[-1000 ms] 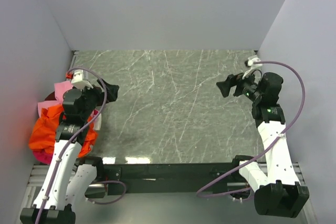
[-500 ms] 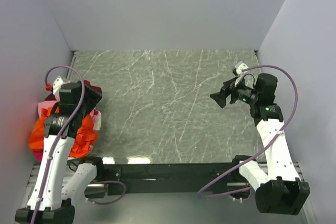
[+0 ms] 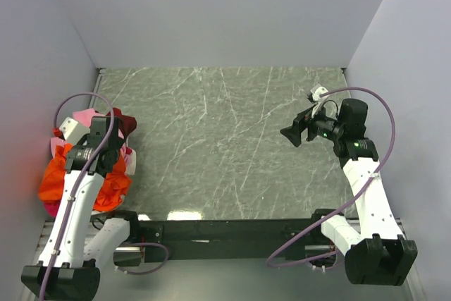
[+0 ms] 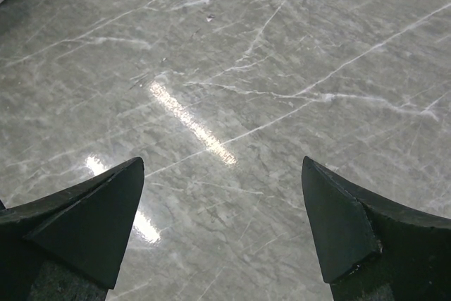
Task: Fold and stack the t-shirts
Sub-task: Grab the tshirt from the pile, then move the tshirt to the center of the board
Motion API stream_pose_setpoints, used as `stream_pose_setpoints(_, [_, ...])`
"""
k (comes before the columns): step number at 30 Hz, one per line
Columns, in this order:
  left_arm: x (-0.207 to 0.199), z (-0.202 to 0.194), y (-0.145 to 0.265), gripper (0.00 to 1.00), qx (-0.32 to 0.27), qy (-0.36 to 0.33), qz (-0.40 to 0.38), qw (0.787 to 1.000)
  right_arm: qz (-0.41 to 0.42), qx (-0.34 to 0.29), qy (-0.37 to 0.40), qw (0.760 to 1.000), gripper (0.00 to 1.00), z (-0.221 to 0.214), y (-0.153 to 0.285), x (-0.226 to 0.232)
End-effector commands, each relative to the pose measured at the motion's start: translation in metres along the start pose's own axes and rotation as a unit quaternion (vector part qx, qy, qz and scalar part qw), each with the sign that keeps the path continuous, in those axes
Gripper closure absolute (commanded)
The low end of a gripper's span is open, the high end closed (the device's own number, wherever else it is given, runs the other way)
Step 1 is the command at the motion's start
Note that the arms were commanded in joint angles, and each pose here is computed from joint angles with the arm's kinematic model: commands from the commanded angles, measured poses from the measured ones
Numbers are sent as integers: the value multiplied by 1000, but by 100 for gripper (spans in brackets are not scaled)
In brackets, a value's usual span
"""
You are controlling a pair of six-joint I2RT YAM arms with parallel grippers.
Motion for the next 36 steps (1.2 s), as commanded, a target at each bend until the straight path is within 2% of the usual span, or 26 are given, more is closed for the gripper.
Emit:
stream_pose_setpoints(1, [4,5,-8,31,-30,10,30,999,-3,-12,21,1000,2,13,2,2])
stream_pose_setpoints(2, [3,3,-11,32,-25,6,31,999,-3,-13,22,1000,2,14,2,2])
stream_pose_setpoints(5, [4,1,-17,47,-21,4,39,999,-4,-11,23,1000,2,14,3,2])
stream_pose_setpoints(6, [6,2,-18,58,-25,4,40,999,-4,-10,22,1000,2,15,3,2])
stream_pose_setpoints(8, [6,12,-12,73,-51,11,29,998,-6,-11,23,1000,2,15,4,2])
stream_pose_setpoints(9, [8,18,-8,85,-64,6,26,998,-4,-11,25,1000,2,15,4,3])
stream_pose_setpoints(12, [10,49,15,100,-122,7,8,992,-3,-11,24,1000,2,16,4,4])
stream_pose_setpoints(17, [17,110,64,100,-231,41,-12,972,-1,-12,26,1000,2,17,5,5])
stream_pose_setpoints(23, [20,166,106,100,-313,62,-4,948,2,-12,23,1000,2,17,5,6])
stream_pose_setpoints(27, [8,200,134,100,-356,81,-55,929,3,-13,24,1000,2,17,5,6])
stream_pose_setpoints(30, [-8,227,162,100,-393,90,-129,906,4,-12,23,1000,2,17,5,6])
stream_pose_setpoints(31, [-18,240,176,100,-410,95,-169,891,6,-12,24,1000,2,17,5,7])
stream_pose_setpoints(36, [-52,278,216,100,-441,87,-275,850,4,-9,22,1000,2,16,4,6])
Point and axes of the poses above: each gripper's point midway between its finger pads, its own y axis back along the fingers, its own x axis along the line the jaws close on, z = x × y, the point moved 6 cm from there along y, back along the fingers, and after that the axes turned 14 degrees about -y, right-handed, at the moved point
